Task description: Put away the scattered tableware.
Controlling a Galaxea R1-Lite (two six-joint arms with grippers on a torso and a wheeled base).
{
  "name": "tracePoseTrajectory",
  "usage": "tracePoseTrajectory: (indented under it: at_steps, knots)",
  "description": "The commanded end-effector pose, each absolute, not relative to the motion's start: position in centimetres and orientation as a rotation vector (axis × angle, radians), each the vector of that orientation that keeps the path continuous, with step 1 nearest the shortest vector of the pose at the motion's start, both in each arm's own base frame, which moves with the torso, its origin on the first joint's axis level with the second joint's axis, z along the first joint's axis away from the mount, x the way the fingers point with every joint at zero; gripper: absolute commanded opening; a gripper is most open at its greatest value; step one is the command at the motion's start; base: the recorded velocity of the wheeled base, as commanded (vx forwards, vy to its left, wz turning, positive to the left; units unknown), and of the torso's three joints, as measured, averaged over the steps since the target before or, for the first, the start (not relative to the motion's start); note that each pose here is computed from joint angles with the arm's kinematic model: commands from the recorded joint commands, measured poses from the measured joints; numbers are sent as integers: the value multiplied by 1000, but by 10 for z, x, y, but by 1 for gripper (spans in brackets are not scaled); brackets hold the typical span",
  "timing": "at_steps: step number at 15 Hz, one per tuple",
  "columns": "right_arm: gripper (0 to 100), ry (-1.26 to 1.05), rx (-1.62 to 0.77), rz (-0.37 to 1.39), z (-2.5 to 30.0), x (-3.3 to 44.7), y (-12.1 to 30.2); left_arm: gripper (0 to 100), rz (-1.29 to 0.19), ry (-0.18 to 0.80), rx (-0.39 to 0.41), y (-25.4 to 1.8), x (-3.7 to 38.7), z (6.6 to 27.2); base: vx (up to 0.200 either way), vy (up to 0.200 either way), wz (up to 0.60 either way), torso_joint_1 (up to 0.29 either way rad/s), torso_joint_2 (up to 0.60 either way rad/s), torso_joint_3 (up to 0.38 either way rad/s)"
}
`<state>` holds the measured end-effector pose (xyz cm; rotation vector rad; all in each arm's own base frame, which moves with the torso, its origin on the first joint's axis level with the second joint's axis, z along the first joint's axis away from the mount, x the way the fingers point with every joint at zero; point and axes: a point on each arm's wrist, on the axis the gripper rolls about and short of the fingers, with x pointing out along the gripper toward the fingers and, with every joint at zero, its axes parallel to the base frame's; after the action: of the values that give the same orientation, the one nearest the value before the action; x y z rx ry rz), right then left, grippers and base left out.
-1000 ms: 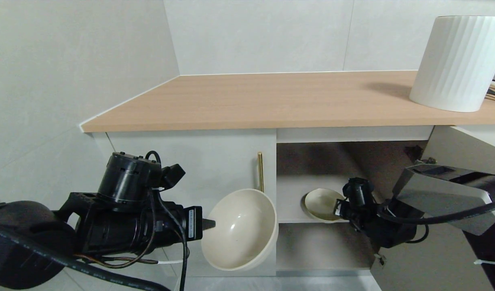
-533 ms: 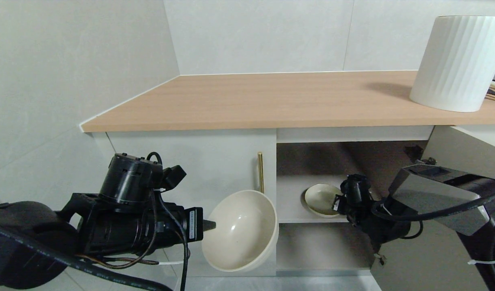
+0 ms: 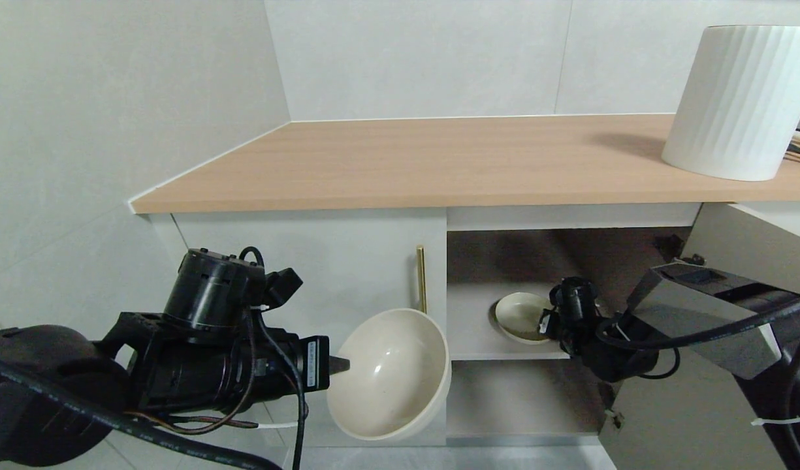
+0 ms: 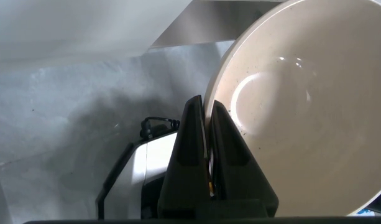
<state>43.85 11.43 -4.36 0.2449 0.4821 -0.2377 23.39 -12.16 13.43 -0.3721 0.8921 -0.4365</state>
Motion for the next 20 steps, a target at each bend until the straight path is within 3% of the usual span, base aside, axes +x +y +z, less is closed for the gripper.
tracePoseTrajectory:
  at_steps: [1,2,3,8,11,12,13,15,17,20]
  knots:
    - [0,477,248,-239,-42,440,114,0,-437,893,-372,-122,234,134,0,0,0,0,0,0]
    - [0,475,246,-243,-42,440,114,0,-437,893,-372,-122,234,134,0,0,0,0,0,0]
    - [100,475,246,-243,-42,440,114,0,-437,893,-372,-122,234,134,0,0,0,0,0,0]
    - [100,478,245,-242,-37,435,113,0,-437,898,-369,-123,234,133,0,0,0,0,0,0]
    - [100,500,236,-188,-3,403,119,0,-450,910,-356,-130,234,130,0,0,0,0,0,0]
    - [100,513,242,-84,30,374,130,0,-467,923,-337,-137,232,128,0,0,0,0,0,0]
    - [100,513,242,-84,30,374,130,0,-467,923,-337,-137,232,128,0,0,0,0,0,0]
    - [100,581,242,128,107,316,150,0,-507,957,-222,-154,228,123,0,0,0,0,0,0]
    - [100,619,229,213,137,286,156,0,-493,979,-115,-165,228,116,0,0,0,0,0,0]
    - [100,646,217,348,168,248,165,0,-424,986,-29,-183,233,100,0,0,0,0,0,0]
